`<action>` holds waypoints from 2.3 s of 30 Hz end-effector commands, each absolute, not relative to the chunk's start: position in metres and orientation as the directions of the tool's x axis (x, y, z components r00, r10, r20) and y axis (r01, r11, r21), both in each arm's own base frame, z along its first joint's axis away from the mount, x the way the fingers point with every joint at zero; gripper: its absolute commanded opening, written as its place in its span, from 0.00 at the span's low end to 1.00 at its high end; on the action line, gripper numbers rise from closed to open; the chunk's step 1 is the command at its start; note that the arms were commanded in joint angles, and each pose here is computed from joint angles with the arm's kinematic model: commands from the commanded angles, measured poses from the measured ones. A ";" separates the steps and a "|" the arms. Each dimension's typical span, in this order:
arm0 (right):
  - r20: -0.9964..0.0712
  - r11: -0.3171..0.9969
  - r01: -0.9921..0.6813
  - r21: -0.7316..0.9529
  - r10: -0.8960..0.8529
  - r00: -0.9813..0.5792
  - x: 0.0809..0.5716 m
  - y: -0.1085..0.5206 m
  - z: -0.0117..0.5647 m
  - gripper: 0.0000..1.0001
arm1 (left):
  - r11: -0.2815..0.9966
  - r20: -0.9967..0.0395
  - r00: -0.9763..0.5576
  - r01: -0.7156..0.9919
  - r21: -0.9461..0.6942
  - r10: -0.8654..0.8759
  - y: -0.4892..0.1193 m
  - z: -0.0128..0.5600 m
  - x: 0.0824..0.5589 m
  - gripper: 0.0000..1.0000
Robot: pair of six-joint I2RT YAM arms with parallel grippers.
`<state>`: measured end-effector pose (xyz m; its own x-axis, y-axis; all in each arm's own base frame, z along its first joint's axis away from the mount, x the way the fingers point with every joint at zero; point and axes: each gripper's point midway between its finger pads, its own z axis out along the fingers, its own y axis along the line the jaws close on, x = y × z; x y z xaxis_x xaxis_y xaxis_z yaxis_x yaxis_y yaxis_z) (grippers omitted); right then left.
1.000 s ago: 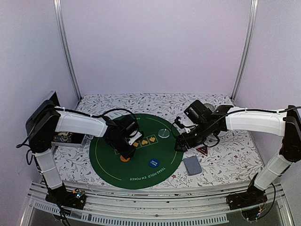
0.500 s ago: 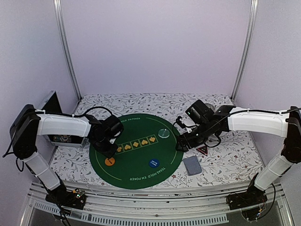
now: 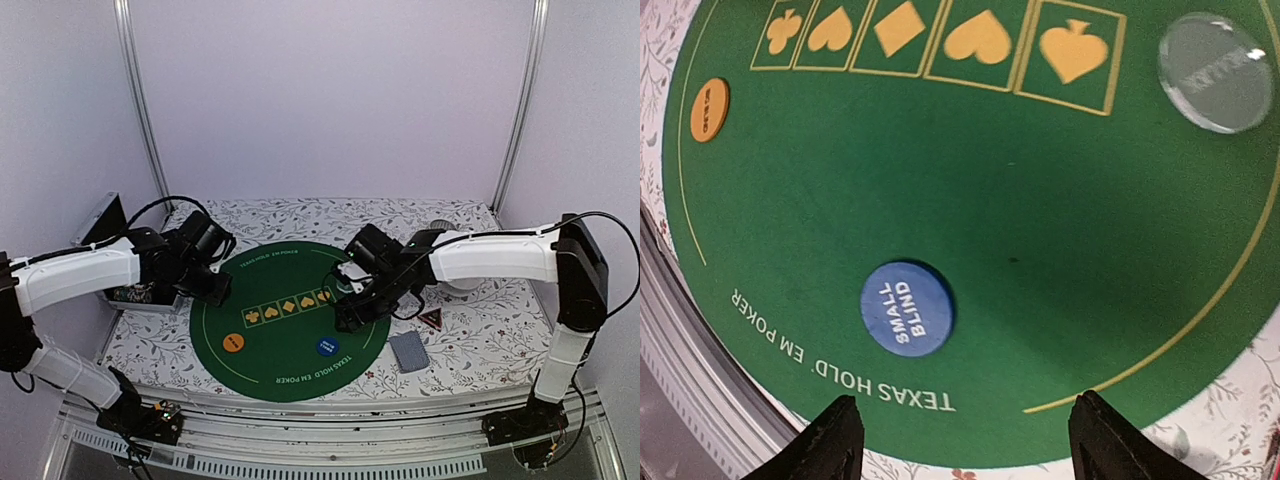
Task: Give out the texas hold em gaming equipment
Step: Adjust the small blind button on the poker table mat, then move the big blind button to the big blind area.
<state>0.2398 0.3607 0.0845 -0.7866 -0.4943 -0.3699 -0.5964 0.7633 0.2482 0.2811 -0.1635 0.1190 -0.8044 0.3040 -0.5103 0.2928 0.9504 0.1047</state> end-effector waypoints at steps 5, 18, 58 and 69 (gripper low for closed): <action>-0.324 0.775 -0.607 0.179 -0.536 -0.780 0.253 0.414 0.055 0.75 | 0.948 -0.647 -0.719 0.317 0.018 0.253 -0.168 0.172 0.291 0.44; -0.108 0.833 -0.553 0.013 -0.549 -0.829 0.227 0.401 0.000 0.75 | 0.951 -0.770 -0.608 0.309 -0.007 0.192 -0.146 0.201 0.307 0.51; -0.355 0.905 -0.409 0.112 -0.348 -0.868 0.242 0.323 0.084 0.82 | 0.879 -0.380 -0.840 0.460 -0.122 0.387 -0.232 0.030 0.203 0.26; -0.357 0.915 -0.391 0.102 -0.334 -0.872 0.246 0.320 0.084 0.82 | 0.915 -0.296 -0.893 0.387 -0.117 0.340 -0.210 0.005 0.206 0.08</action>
<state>0.2386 0.3218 0.0726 -0.8790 -0.3590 -0.3140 -0.4074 0.9074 0.1029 0.2070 -0.2222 0.0125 -0.8679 0.3653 -0.3365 0.4238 0.8980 -0.1182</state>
